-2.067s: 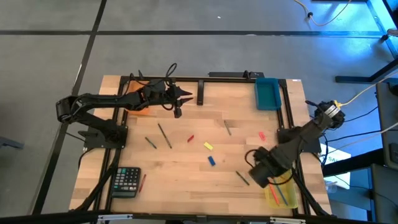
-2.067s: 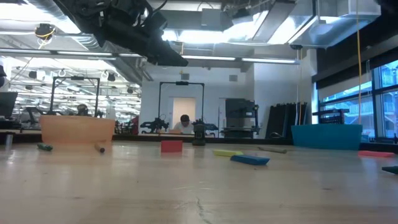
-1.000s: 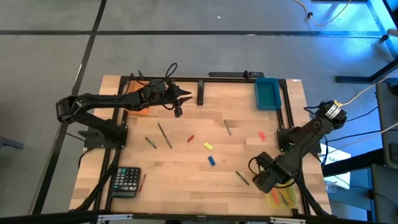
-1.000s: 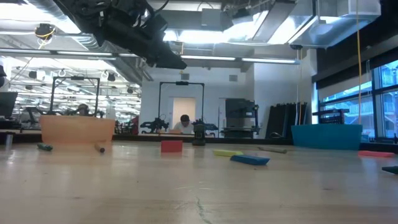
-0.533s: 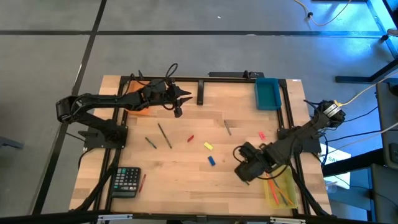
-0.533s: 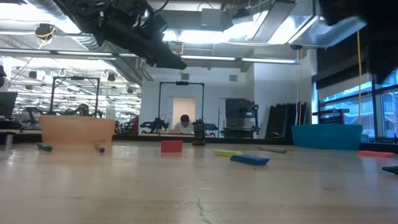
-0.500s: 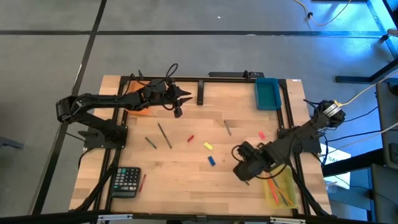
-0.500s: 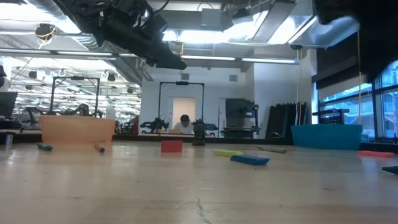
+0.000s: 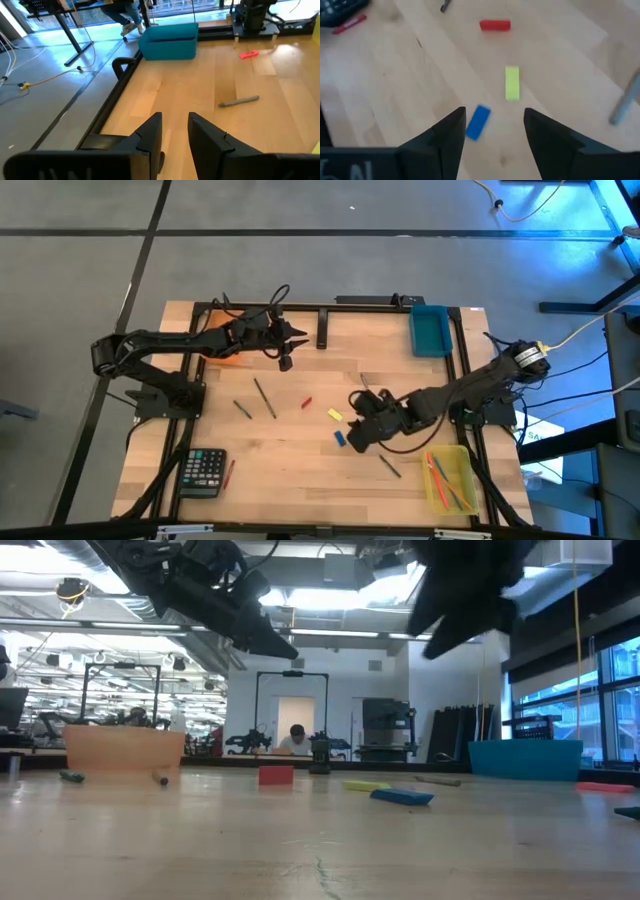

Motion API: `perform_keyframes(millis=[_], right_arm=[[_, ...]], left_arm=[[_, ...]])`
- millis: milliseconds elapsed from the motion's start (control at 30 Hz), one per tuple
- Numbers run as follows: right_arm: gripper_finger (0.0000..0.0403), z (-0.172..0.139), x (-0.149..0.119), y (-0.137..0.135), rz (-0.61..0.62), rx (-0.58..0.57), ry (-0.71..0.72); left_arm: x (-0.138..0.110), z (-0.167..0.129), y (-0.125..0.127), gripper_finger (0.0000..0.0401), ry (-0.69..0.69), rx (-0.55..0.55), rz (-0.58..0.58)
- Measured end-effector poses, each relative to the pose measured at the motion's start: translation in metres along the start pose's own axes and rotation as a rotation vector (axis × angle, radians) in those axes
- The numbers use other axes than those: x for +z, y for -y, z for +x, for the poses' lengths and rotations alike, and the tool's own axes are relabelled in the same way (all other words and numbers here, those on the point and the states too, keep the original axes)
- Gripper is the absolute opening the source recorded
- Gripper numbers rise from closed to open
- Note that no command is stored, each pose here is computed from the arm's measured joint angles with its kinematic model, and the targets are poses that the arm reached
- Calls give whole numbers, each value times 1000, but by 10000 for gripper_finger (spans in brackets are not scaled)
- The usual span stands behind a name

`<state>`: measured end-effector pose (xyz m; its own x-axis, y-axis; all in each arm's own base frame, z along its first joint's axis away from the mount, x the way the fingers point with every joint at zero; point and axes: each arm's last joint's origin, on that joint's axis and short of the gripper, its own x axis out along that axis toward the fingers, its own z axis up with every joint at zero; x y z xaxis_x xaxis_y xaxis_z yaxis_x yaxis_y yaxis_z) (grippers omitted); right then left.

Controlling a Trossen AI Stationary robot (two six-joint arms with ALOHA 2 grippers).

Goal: Sort crayons/erasers/pens/pencils in bins
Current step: Put the black pencil into the yellow bin

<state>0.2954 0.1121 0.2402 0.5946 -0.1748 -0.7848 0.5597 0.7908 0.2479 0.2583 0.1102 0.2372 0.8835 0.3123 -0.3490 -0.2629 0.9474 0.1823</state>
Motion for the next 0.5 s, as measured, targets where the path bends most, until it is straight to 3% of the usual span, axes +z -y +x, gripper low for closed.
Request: perform_keyframes(millis=[200,500], right_arm=[[204,31,8,-8,-88,53,41],[204,63,9,-5,-138,72,-32]], left_arm=[[-3,1,-1,86,-16,3,-3],[-5,4,-1,86,-30,-3,-4]])
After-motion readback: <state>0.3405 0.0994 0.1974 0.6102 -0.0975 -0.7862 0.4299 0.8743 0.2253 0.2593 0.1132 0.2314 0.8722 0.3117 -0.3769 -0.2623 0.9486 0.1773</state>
